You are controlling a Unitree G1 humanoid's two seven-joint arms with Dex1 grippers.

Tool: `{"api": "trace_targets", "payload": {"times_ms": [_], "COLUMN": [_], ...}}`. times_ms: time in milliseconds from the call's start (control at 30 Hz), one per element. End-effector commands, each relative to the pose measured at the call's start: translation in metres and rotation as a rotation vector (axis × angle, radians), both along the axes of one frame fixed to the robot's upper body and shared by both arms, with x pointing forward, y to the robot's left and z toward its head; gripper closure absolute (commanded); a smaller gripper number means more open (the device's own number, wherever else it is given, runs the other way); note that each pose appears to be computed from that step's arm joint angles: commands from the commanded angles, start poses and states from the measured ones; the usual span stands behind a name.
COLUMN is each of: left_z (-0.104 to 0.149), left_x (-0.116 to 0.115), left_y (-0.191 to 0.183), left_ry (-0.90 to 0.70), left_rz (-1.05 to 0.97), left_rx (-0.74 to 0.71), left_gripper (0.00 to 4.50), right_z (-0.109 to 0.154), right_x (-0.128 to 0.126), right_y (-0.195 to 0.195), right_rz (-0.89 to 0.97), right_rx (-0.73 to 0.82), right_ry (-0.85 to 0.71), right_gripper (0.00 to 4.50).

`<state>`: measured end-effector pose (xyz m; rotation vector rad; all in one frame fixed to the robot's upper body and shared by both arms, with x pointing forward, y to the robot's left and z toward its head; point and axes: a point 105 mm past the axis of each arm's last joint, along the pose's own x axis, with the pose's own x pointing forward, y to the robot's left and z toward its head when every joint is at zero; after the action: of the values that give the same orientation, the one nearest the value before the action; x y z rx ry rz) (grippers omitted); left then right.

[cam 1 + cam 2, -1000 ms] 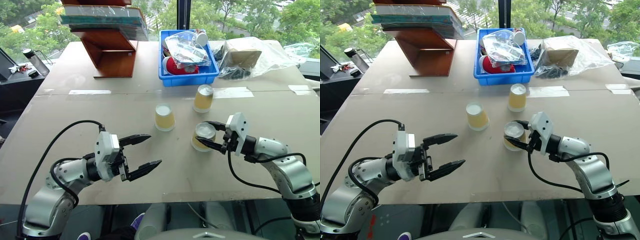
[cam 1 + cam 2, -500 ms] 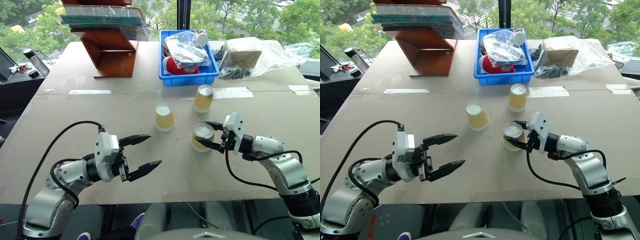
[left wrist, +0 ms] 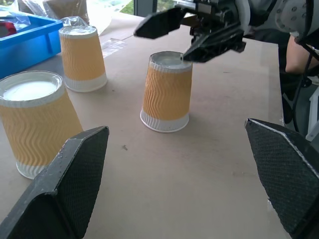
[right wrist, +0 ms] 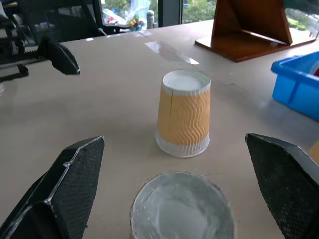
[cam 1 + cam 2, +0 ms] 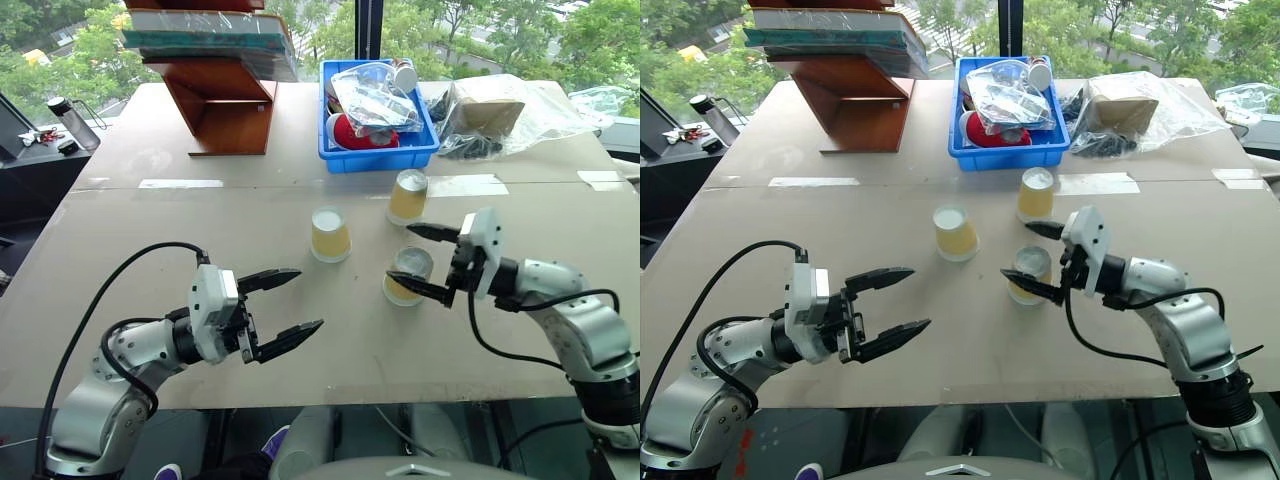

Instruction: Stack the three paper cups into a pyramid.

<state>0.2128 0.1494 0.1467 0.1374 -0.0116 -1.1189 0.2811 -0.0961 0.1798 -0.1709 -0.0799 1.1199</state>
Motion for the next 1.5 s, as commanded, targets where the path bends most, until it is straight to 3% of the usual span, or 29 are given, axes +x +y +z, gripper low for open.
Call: {"api": "trace_targets", "payload": {"times_ms": [33,200,333,467,833,1500], "left_z": [0.006,0.006,0.016,0.023,0.033,0.033], "left_x": [-0.002,0.001,0.001,0.0,-0.006,-0.02], "left_y": [-0.004,-0.004,0.005,0.02,0.025,0.022], "left_ry": [-0.042,-0.045,-0.07,-0.098,-0.171,-0.197], "left_rz": [-0.015,-0.013,0.02,0.079,0.216,0.181], "left_rx": [-0.002,-0.007,-0.065,-0.084,-0.165,-0.158], "left_gripper": [0.0,0.0,0.0,0.0,0.0,0.0], "right_z": [0.031,0.033,0.013,0.012,0.016,0.008], "right_x": [0.01,0.057,0.089,0.107,0.122,0.139], "right_y": [-0.011,-0.028,-0.025,-0.02,-0.004,0.0], "right_rz": [-0.058,-0.263,-0.318,-0.347,-0.335,-0.384], "right_rx": [0.056,0.032,-0.026,-0.016,0.011,0.017], "right_ry": [-0.055,-0.049,0.01,0.033,0.068,0.099], "right_gripper": [0.03,0.03,0.03,0.03,0.03,0.03]}}
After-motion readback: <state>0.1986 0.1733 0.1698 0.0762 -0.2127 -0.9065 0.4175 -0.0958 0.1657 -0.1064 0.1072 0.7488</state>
